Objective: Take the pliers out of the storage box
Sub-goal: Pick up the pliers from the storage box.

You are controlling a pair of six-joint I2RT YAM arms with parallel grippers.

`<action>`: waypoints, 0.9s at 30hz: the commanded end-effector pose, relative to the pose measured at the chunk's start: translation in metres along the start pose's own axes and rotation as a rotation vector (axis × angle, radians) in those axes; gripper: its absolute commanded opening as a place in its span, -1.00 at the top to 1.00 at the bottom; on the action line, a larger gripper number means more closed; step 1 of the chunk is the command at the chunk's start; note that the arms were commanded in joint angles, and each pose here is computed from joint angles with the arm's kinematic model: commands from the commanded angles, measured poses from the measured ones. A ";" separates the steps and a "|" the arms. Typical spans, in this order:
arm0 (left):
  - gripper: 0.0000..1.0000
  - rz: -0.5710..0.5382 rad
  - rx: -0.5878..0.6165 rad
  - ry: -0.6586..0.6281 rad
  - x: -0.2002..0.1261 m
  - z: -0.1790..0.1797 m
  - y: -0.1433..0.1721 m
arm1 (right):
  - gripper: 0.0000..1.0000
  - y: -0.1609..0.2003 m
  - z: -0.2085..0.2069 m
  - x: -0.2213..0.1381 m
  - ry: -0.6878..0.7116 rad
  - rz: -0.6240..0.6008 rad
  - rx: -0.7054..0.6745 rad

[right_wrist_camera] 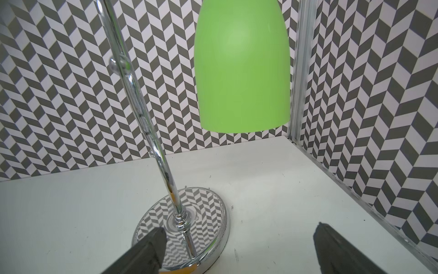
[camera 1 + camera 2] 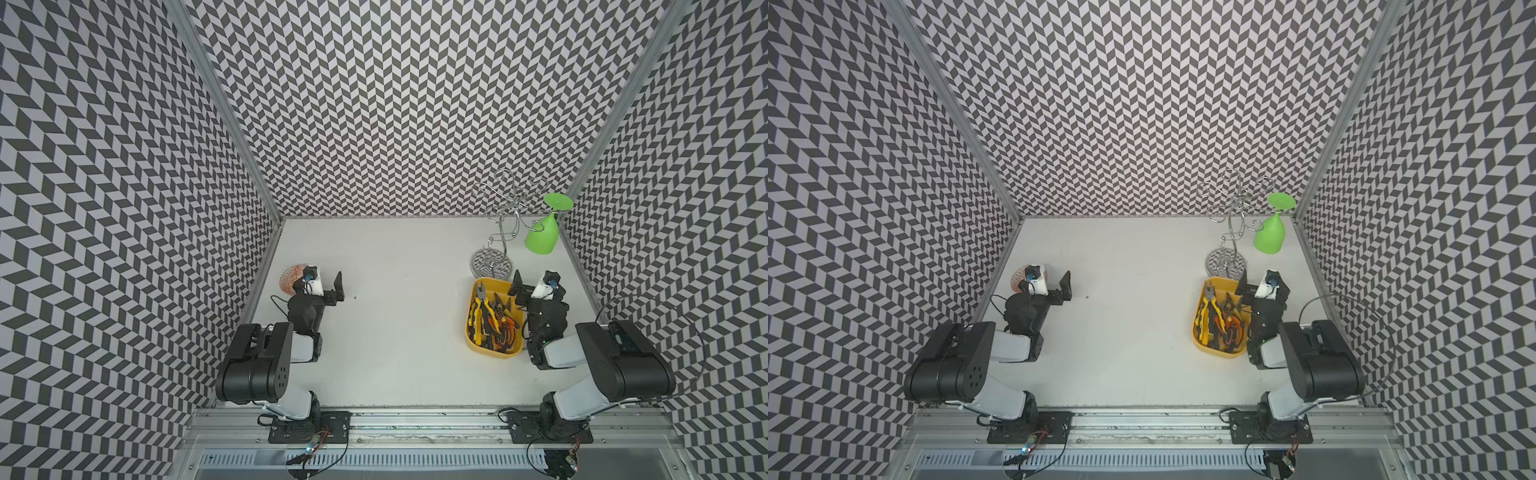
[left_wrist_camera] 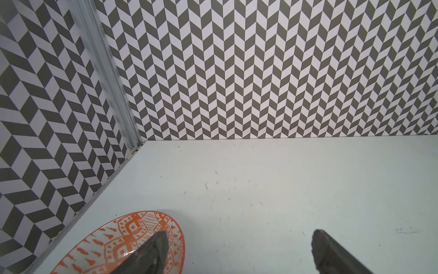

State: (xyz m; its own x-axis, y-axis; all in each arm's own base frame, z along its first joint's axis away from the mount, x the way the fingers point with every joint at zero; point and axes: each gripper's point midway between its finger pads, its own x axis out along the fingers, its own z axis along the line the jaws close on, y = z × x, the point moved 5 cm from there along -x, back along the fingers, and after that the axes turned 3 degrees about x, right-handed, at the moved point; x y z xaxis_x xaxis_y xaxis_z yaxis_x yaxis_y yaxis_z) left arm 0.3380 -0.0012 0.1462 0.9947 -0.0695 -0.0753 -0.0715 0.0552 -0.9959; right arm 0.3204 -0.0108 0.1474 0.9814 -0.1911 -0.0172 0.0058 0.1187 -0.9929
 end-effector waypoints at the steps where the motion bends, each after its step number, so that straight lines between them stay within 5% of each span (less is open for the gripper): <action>1: -0.96 -0.011 -0.005 0.009 -0.002 -0.001 0.000 | -0.99 -0.007 0.001 -0.001 -0.001 -0.041 0.009; 18: -0.96 -0.015 -0.002 0.015 -0.003 -0.002 -0.001 | -0.99 -0.009 0.000 -0.004 0.000 -0.056 0.014; 27: -0.96 -0.018 0.039 0.110 -0.001 -0.013 -0.020 | -0.99 -0.039 0.001 -0.047 -0.060 -0.179 0.027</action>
State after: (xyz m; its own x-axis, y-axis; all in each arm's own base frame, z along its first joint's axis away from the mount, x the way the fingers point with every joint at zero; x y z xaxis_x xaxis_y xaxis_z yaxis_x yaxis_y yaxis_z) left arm 0.3344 -0.0106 0.1540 0.9868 -0.1457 -0.0707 -0.0597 0.0786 -0.9951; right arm 0.2797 -0.0097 0.1579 0.9826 -0.1777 0.0541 0.0750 0.1135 -0.9907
